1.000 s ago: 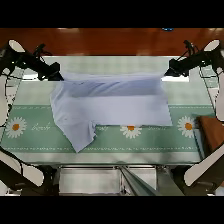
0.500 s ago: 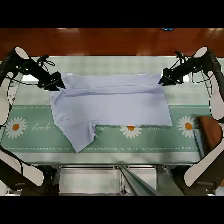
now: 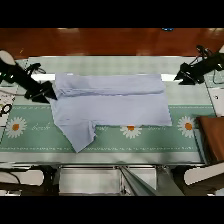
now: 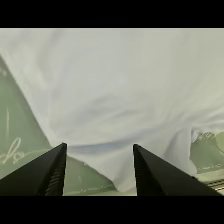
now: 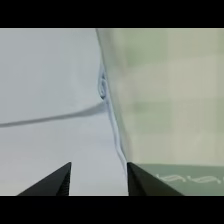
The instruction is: Fold the shirts.
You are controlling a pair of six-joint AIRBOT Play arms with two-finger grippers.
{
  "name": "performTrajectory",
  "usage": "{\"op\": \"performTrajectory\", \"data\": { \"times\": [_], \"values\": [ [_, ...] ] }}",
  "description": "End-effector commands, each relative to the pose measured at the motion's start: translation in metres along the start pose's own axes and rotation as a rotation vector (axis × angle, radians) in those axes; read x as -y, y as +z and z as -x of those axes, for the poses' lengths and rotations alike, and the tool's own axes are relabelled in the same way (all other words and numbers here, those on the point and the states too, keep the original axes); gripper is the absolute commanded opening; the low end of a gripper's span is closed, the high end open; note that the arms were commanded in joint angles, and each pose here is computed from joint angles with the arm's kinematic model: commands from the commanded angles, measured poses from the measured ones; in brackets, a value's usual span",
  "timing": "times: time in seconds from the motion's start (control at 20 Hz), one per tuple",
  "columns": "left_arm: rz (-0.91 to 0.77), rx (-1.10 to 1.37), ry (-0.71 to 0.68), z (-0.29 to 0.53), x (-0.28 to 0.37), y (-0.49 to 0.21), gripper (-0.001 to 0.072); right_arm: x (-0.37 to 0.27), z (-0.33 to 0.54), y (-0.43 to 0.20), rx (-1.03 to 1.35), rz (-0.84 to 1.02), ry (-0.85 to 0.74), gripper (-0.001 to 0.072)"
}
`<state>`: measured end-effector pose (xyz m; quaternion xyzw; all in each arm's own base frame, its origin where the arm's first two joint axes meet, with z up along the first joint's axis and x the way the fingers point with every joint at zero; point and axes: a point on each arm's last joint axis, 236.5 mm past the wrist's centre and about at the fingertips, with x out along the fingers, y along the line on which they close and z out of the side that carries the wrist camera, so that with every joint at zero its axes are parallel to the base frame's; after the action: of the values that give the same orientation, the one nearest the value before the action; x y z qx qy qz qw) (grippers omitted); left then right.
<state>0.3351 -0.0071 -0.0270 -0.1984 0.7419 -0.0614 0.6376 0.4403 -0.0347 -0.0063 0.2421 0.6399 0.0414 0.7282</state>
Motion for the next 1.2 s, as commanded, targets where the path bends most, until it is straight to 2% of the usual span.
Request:
{"op": "performTrajectory", "data": {
  "times": [0.0,0.2,0.35,0.5,0.7,0.95,1.0,1.05,1.1,1.15],
  "values": [
    [0.152,0.081,-0.022,-0.019,-0.034,-0.071,0.0509,0.03,0.001,-0.057,0.122,-0.044,0.026,0.0403],
    [0.473,0.286,-0.31,-0.059,-0.028,-0.115,0.0509,0.02,-0.013,-0.125,0.243,-0.211,0.309,0.0403],
    [0.502,0.29,-0.423,-0.083,-0.018,-0.129,0.0509,0.018,-0.015,-0.138,0.277,-0.255,0.338,0.0403],
    [0.531,0.291,-0.44,-0.095,-0.019,-0.126,0.0508,0.015,-0.015,-0.138,0.275,-0.256,0.349,0.0403],
    [0.573,0.407,-0.527,-0.085,-0.016,-0.09,0.0508,0.012,-0.015,-0.141,0.262,-0.254,0.358,0.0403],
    [0.501,0.368,-0.443,-0.11,-0.006,-0.079,0.0506,0.012,-0.015,-0.141,0.259,-0.26,0.361,0.0402],
    [0.464,0.342,-0.438,-0.112,0.002,-0.078,0.0451,0.012,-0.015,-0.142,0.257,-0.259,0.36,0.0402],
    [0.397,0.324,-0.437,-0.112,0.011,-0.077,0.0056,0.013,-0.016,-0.143,0.254,-0.257,0.355,0.0402],
    [0.325,0.322,-0.44,-0.107,0.02,-0.073,0.0019,0.015,-0.017,-0.145,0.245,-0.249,0.344,0.0402],
    [0.296,0.326,-0.446,-0.099,0.024,-0.07,0.0019,0.022,-0.018,-0.149,0.232,-0.244,0.315,0.0403]
  ]
}}
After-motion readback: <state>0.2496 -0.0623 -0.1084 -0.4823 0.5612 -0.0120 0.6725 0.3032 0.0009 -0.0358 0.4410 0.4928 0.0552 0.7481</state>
